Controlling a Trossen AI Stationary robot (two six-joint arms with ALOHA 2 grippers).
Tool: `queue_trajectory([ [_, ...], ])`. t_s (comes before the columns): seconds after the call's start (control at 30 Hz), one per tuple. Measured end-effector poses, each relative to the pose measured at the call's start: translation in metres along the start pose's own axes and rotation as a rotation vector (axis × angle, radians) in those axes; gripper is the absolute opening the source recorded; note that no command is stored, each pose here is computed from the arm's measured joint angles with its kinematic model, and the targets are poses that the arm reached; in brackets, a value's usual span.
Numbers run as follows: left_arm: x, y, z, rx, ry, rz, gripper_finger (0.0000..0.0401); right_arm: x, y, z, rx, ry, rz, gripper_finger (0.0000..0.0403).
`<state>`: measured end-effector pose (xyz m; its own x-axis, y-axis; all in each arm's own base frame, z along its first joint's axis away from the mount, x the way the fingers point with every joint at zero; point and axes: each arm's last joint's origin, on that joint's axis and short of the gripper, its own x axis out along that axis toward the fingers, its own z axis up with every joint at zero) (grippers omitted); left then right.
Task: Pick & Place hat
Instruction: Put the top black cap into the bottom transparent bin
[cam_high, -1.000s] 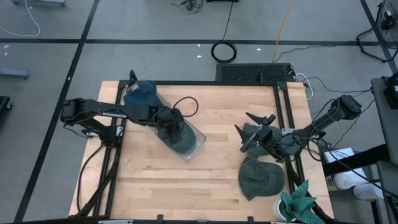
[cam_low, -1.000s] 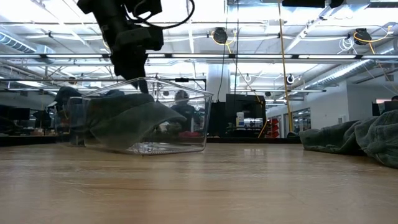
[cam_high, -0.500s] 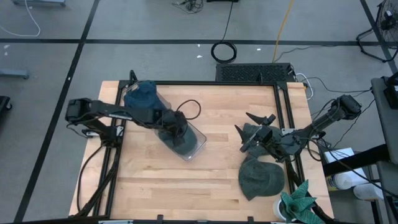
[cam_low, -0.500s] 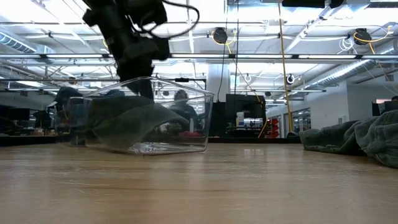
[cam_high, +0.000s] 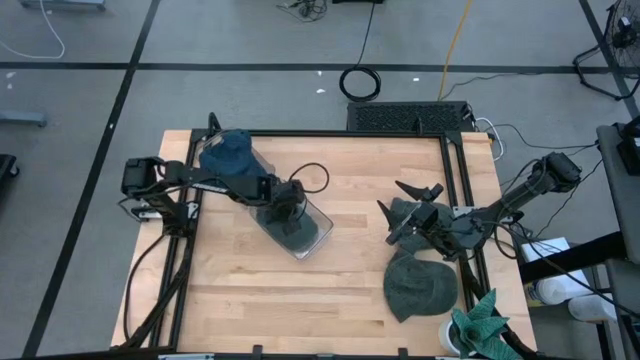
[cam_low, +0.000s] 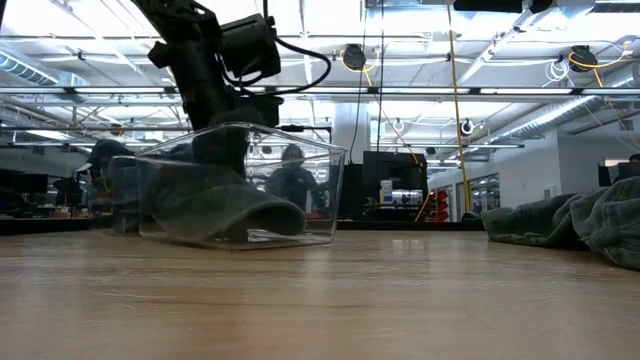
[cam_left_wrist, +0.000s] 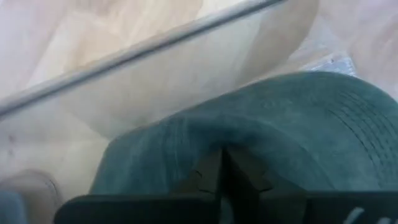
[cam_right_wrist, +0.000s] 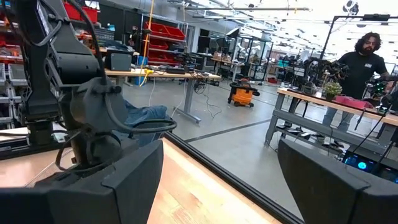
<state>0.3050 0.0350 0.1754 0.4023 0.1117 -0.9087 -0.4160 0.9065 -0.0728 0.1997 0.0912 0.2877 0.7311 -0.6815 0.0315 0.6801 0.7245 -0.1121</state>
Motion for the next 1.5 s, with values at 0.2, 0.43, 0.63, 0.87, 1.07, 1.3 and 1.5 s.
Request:
queue_trajectory([
  [0.2, -0.013, -0.001, 0.008, -0.007, -0.037, -0.018, 0.0026, 0.000, 0.000, 0.000, -0.001, 0.000, 0.000, 0.0302],
  [0.43, -0.019, -0.002, 0.015, 0.018, -0.066, -0.022, 0.0004, 0.000, 0.000, 0.000, -0.003, 0.001, 0.000, 0.0302],
  [0.63, -0.039, -0.010, 0.030, 0.116, -0.073, -0.023, 0.0030, 0.000, 0.000, -0.001, -0.007, 0.002, 0.000, 0.0302],
  [0.87, -0.080, -0.034, 0.043, 0.313, -0.211, -0.051, 0.0035, 0.000, 0.000, -0.002, 0.040, 0.010, -0.007, 0.0302],
  [1.07, -0.123, -0.048, 0.038, 0.413, -0.389, -0.106, 0.0035, -0.001, 0.001, -0.005, 0.105, 0.017, -0.005, 0.0302],
  [1.3, -0.162, -0.049, 0.026, 0.499, -0.505, -0.140, 0.0035, 0.006, 0.007, -0.008, 0.083, 0.009, 0.198, 0.0302],
  [1.5, -0.187, -0.043, 0.017, 0.544, -0.573, -0.182, 0.0035, 0.034, 0.012, -0.013, 0.093, 0.223, 0.232, 0.0302],
])
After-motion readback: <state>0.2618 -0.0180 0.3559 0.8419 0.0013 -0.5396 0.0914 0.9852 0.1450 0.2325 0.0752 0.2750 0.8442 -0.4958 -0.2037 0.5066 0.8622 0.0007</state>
